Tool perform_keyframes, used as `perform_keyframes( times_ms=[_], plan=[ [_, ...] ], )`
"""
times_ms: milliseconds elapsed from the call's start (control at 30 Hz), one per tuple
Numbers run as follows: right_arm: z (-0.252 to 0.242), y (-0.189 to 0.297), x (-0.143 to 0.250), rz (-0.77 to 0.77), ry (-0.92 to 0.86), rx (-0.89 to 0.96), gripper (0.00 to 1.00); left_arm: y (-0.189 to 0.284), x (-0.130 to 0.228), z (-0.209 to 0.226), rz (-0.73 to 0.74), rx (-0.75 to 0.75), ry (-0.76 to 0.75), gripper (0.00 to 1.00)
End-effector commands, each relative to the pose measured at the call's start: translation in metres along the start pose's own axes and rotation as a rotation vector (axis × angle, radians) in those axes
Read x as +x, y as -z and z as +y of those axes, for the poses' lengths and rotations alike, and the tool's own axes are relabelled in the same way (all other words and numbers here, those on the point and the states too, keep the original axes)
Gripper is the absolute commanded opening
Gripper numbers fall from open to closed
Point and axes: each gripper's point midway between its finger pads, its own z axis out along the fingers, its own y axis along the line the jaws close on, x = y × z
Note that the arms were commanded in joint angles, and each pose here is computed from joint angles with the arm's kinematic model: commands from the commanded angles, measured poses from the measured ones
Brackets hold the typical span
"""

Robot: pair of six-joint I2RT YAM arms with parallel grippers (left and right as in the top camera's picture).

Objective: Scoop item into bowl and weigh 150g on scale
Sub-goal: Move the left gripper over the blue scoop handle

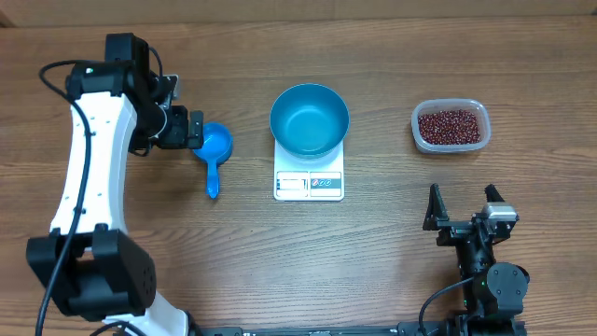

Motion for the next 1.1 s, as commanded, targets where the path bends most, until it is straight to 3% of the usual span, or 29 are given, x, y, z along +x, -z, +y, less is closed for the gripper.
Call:
perform_keyframes(
  times_ms=[0,267,1067],
  plan=[
    [-0.001,-0.001,0.004,0.005,0.008,0.001,1.0,-0.011,-0.006,0.0,0.024,-0.004,-0.021,1.0],
    [-0.001,-0.001,0.004,0.005,0.008,0.001,1.0,-0.031,-0.016,0.002,0.034,-0.004,-0.02,1.0],
    [-0.001,-0.001,0.004,0.005,0.008,0.001,1.0,-0.031,-0.037,0.003,-0.051,-0.009,-0.029,1.0]
  ],
)
